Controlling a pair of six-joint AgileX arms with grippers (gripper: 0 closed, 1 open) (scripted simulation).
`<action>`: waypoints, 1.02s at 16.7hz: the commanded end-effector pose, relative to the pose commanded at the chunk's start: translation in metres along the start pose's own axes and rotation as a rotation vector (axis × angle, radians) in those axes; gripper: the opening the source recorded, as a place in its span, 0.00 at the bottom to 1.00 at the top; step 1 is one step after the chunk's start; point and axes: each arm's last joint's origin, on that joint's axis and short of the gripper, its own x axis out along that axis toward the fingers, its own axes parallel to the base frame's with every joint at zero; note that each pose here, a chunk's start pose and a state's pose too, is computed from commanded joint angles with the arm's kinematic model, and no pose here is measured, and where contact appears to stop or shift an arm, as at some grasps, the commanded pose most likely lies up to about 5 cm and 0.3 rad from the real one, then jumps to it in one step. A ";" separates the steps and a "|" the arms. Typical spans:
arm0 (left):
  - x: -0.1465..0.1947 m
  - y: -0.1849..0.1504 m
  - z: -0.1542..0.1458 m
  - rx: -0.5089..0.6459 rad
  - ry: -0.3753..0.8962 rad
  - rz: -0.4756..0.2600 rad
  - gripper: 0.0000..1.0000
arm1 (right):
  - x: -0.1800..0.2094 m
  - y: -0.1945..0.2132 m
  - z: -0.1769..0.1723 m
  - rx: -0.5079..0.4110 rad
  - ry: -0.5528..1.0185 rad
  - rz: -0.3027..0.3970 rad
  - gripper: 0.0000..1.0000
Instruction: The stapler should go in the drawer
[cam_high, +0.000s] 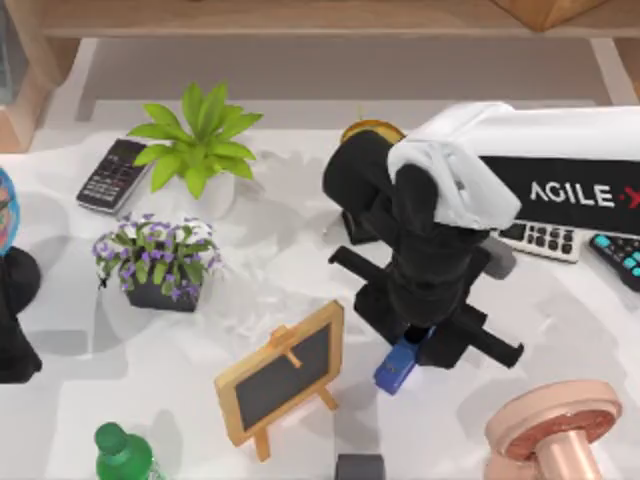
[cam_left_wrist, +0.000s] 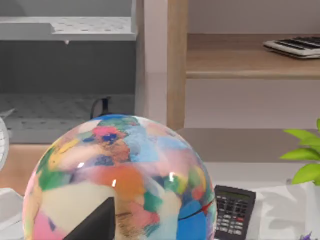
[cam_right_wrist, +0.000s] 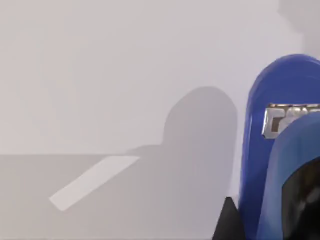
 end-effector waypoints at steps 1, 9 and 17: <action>0.000 0.000 0.000 0.000 0.000 0.000 1.00 | -0.004 0.000 0.000 -0.001 -0.001 0.007 0.00; 0.000 0.000 0.000 0.000 0.000 0.000 1.00 | -0.005 -0.003 0.010 -0.067 0.068 -0.017 0.00; 0.000 0.000 0.000 0.000 0.000 0.000 1.00 | -0.057 -0.046 0.163 -0.261 0.238 0.107 0.00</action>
